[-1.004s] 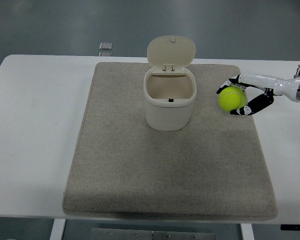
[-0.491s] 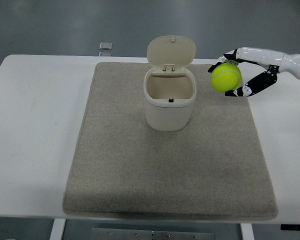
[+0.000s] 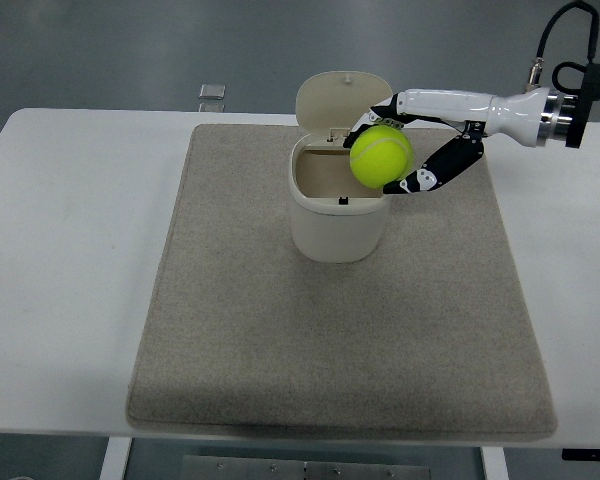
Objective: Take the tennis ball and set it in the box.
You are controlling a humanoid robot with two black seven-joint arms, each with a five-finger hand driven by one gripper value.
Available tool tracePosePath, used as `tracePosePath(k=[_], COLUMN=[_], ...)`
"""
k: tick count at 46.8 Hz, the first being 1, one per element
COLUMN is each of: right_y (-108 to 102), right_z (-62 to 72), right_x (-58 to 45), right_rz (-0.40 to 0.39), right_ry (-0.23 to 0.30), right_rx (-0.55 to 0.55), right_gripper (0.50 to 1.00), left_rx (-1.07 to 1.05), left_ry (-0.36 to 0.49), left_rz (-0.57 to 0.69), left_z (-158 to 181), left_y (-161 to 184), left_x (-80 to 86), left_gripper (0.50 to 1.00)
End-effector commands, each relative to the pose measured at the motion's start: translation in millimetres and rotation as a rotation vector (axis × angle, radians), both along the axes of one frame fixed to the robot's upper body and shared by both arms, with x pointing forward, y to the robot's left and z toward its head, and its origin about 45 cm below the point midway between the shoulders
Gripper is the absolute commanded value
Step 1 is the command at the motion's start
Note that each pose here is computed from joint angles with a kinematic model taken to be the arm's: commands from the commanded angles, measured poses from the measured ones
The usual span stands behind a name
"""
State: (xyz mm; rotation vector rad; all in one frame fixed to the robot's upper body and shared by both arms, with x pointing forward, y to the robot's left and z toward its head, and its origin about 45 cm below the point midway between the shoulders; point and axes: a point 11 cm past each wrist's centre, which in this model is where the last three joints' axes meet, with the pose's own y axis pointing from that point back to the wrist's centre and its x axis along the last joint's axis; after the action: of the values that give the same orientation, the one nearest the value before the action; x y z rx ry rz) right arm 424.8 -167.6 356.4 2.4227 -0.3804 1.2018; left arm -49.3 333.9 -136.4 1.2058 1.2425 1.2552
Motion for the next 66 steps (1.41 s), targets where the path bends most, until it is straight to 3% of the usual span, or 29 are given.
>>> tracePosePath(k=[1, 18, 20, 23, 27, 31, 36, 44, 48, 66], right_y=[8.1, 24.2, 23.9, 23.5, 23.2, 22.8, 21.9, 21.6, 21.4, 14.1], right_z=[-2.0, -13.1, -13.1, -14.8, -15.8, -19.0, -20.7, -21.8, -23.1, -29.0], right_x=[0.3, 11.8, 12.3, 12.0, 11.9, 11.2, 10.9, 10.7, 10.4, 8.2], right_rz=[-0.002, -0.072, -0.076, -0.077, -0.078, -0.077, -0.078, -0.079, -0.078, -0.078], right_ry=[0.015, 0.029, 0.023, 0.026, 0.027, 0.031, 0.034, 0.037, 0.038, 0.084], right_rx=[0.006, 0.008, 0.012, 0.012, 0.011, 0.002, -0.001, -0.003, -0.005, -0.022], right_gripper=[0.500, 0.506, 0.584, 0.621, 0.721, 0.756, 0.856, 0.864, 0.907, 0.907], left_rx=[0.000, 0.000, 0.000, 0.000, 0.000, 0.000, 0.000, 0.000, 0.000, 0.000], left_ry=[0.002, 0.001, 0.001, 0.000, 0.000, 0.001, 0.001, 0.001, 0.000, 0.000], left_rz=[0.000, 0.001, 0.001, -0.001, -0.001, 0.001, 0.001, 0.001, 0.001, -0.001], left_z=[0.0, 0.0, 0.0, 0.0, 0.0, 0.0, 0.0, 0.0, 0.0, 0.0], left_y=[0.0, 0.0, 0.0, 0.0, 0.0, 0.0, 0.0, 0.0, 0.0, 0.0], left_x=[-0.8, -0.7, -0.7, 0.1, 0.1, -0.7, -0.7, -0.7, 0.2, 0.1], left_gripper=[0.996, 0.996, 0.996, 0.996, 0.996, 0.996, 0.996, 0.996, 0.996, 0.996])
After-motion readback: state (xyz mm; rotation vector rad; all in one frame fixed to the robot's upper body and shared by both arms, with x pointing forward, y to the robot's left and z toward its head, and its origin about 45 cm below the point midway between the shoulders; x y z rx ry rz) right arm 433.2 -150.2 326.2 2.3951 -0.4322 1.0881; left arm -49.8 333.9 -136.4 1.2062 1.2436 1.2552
